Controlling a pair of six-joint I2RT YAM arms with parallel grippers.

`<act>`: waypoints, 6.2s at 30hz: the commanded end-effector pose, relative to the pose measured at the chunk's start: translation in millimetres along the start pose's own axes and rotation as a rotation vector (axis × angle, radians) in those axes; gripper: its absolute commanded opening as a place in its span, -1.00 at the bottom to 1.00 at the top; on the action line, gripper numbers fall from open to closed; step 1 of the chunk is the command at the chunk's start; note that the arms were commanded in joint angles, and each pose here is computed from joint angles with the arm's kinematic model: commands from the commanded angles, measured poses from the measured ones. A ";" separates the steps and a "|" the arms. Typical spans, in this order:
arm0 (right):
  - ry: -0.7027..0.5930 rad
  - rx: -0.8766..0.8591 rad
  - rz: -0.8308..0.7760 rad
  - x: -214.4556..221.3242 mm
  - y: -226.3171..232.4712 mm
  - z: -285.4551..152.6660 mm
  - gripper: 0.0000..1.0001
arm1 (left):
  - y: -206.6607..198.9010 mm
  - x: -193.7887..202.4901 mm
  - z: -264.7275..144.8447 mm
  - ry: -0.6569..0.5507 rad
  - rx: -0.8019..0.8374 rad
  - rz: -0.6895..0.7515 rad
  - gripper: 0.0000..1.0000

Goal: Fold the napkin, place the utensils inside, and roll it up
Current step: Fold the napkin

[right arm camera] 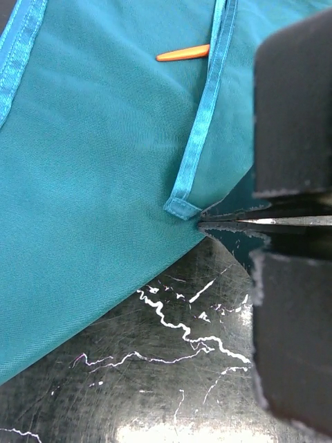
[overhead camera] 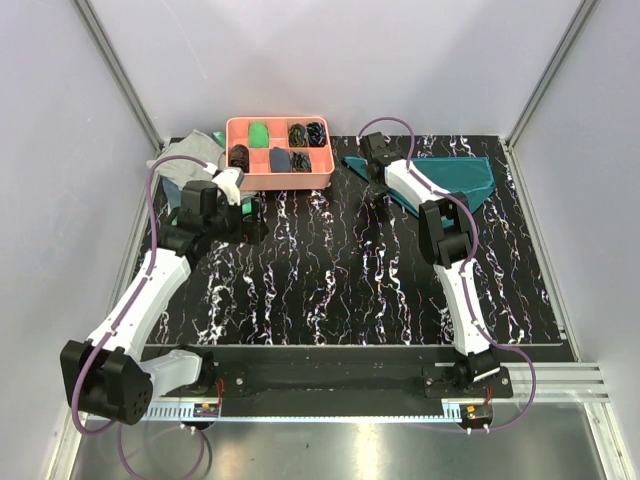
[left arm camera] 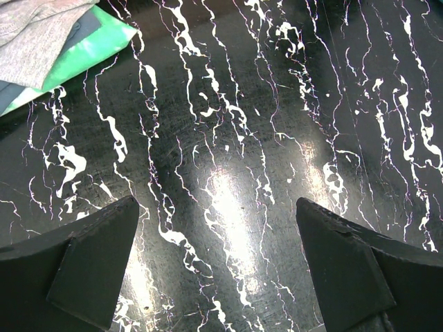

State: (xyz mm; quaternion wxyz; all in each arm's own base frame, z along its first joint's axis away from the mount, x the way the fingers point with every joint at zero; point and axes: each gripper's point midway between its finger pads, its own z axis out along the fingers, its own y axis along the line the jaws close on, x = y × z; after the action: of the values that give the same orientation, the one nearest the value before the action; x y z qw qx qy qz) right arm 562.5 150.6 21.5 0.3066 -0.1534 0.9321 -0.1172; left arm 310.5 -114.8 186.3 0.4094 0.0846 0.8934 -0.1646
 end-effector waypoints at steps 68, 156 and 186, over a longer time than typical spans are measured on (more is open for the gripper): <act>-0.011 -0.758 0.185 112.0 225.5 -305.6 -0.17 | 42.8 169.6 43.8 -0.210 -0.159 -0.960 0.49; -0.154 -0.462 0.652 125.4 59.0 -284.3 -0.21 | -369.6 103.4 106.4 -0.026 0.944 -0.018 -1.00; -0.186 -0.390 0.779 130.6 -12.8 -285.6 0.09 | -384.4 108.0 74.2 -0.025 0.995 -0.052 0.72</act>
State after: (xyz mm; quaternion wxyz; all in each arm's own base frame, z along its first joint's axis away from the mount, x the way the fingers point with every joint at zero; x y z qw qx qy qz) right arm 285.5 124.2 152.2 0.3484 0.1566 0.9088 0.1681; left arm 184.7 -502.3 76.5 0.2696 0.2321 0.7622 -0.5409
